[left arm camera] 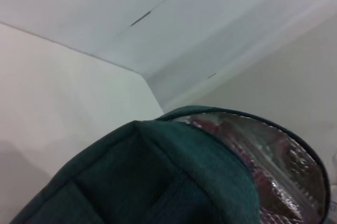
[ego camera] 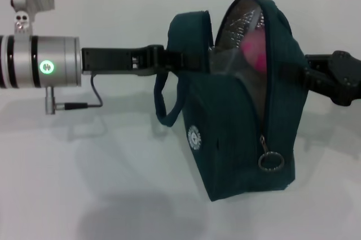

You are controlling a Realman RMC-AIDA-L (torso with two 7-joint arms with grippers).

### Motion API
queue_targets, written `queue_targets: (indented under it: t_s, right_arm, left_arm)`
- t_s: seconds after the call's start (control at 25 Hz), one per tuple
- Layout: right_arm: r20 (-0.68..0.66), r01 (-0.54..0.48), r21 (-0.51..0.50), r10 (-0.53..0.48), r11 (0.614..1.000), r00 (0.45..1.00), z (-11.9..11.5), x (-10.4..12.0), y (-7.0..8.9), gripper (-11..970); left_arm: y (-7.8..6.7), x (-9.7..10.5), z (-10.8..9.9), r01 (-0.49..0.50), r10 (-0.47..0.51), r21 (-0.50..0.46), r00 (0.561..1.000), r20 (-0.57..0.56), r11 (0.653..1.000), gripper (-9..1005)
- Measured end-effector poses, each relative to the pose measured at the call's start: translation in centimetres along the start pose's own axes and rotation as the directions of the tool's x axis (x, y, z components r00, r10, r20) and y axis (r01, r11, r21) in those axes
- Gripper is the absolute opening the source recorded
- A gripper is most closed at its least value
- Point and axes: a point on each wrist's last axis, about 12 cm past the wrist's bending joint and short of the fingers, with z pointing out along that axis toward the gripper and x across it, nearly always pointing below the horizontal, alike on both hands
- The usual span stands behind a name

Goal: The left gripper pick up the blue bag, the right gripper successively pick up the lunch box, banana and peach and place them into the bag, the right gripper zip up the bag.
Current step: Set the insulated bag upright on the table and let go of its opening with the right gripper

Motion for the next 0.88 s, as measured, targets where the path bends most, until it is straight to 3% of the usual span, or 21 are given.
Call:
queue_targets:
  t_s: [0.36, 0.8, 0.88]
  right_arm:
    - [-0.026, -0.013, -0.032, 0.012, 0.999, 1.000, 0.4, 0.8, 0.4, 130]
    - [-0.014, -0.041, -0.028, 0.041, 0.999, 0.999, 0.1, 1.1, 0.4, 157]
    - [-0.012, -0.040, -0.031, 0.039, 0.999, 0.999, 0.1, 1.1, 0.5, 297]
  left_arm:
    - [1.1, 1.8, -1.5, 0.058, -0.058, -0.028, 0.998, 0.022, 0.998, 35]
    - [1.2, 2.1, -2.0, 0.069, -0.068, -0.033, 0.997, 0.019, 0.997, 36]
    - [1.2, 2.1, -2.2, 0.070, -0.069, -0.035, 0.997, 0.019, 0.997, 36]
